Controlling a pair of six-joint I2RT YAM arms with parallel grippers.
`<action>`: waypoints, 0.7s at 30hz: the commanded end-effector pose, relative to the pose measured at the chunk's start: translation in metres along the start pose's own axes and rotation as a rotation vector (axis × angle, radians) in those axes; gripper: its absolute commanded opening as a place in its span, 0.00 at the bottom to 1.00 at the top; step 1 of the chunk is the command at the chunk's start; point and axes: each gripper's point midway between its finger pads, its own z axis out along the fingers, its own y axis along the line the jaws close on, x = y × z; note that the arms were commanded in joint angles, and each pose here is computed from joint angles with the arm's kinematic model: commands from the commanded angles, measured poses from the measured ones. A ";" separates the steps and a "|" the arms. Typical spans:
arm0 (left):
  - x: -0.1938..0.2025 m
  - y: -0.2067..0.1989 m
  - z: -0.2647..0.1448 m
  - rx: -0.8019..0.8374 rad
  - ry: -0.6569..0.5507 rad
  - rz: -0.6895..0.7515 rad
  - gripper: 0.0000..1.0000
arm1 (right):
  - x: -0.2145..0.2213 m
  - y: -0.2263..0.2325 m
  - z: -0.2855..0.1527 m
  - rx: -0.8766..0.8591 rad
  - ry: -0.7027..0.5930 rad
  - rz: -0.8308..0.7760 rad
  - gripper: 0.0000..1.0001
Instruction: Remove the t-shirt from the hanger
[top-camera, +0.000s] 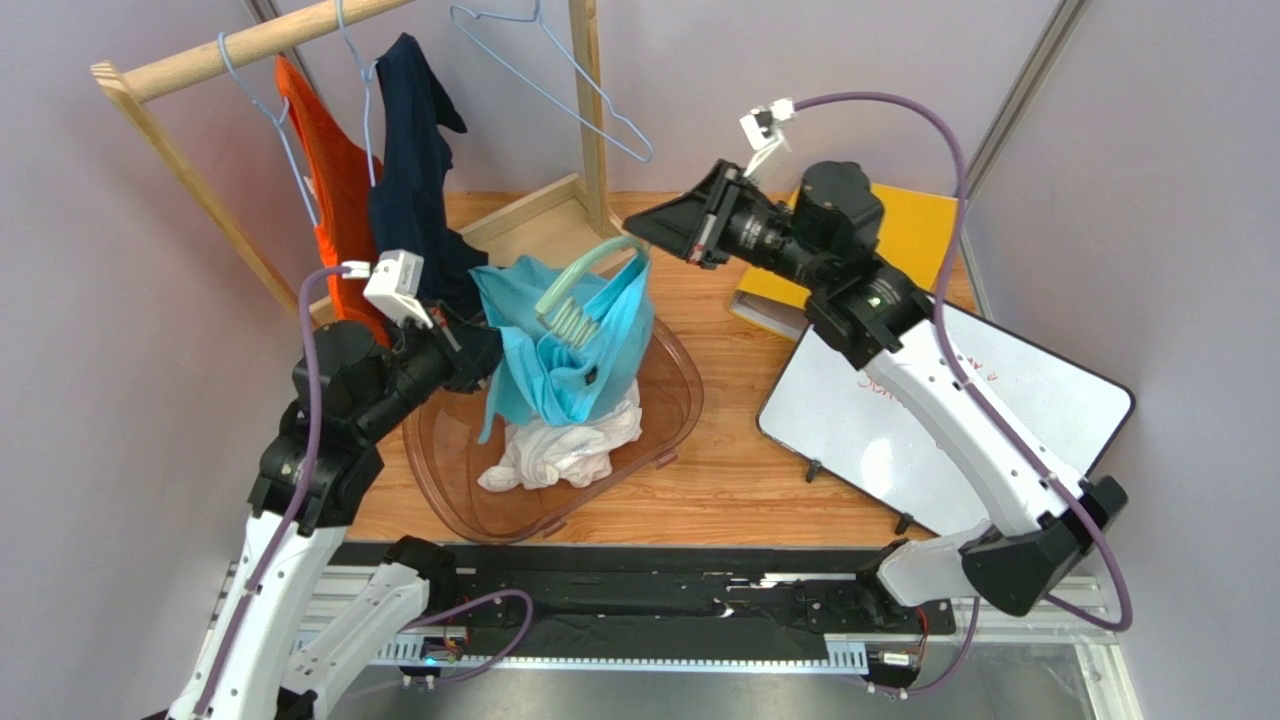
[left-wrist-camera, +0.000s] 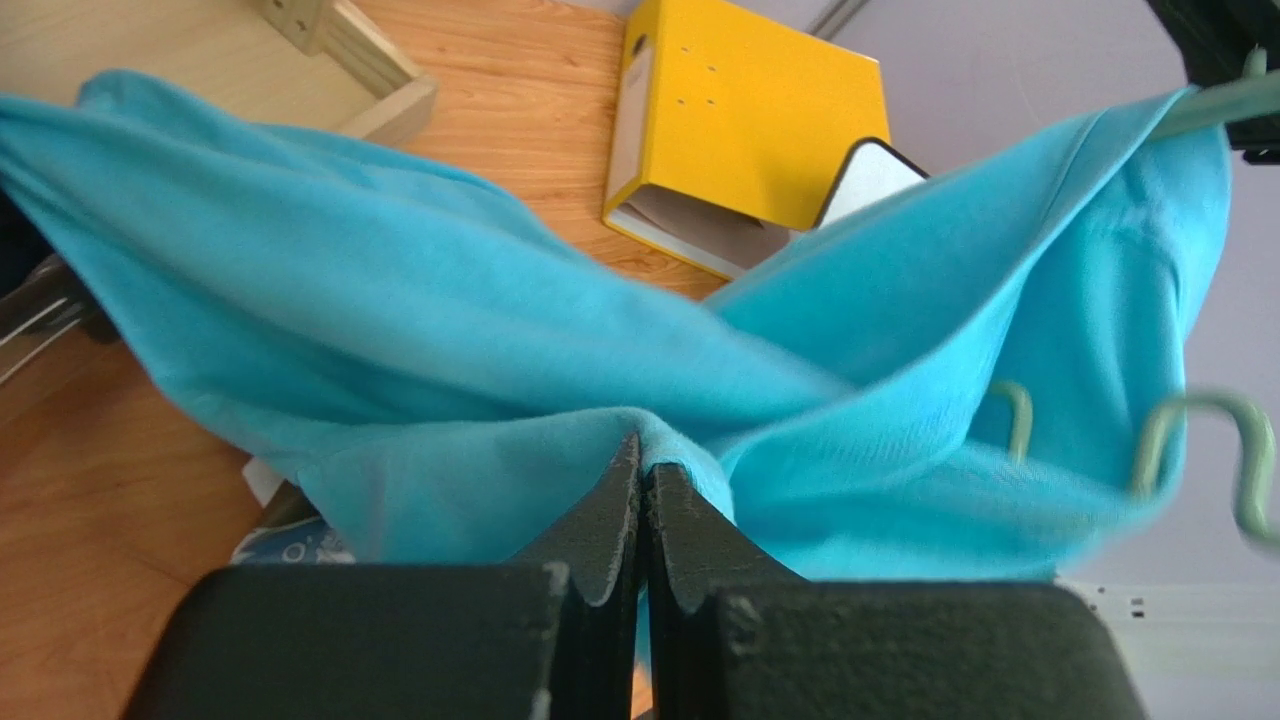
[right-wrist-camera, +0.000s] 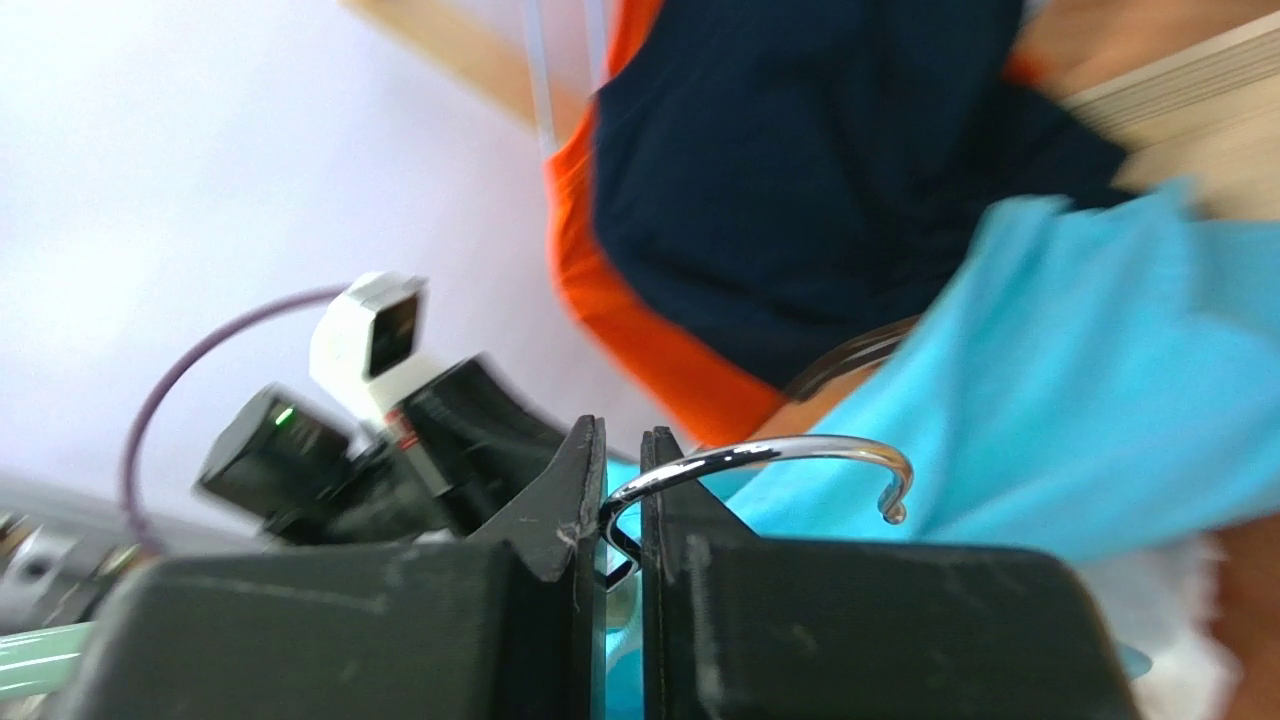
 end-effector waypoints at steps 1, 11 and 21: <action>-0.025 -0.032 -0.002 0.128 -0.053 0.017 0.00 | -0.013 0.106 -0.014 -0.404 0.039 0.031 0.00; -0.008 -0.017 -0.002 0.085 -0.034 0.004 0.00 | -0.032 0.089 -0.025 -0.261 -0.109 -0.026 0.00; -0.043 -0.021 -0.019 0.035 -0.129 0.097 0.00 | -0.056 0.108 -0.090 -0.198 -0.279 -0.148 0.00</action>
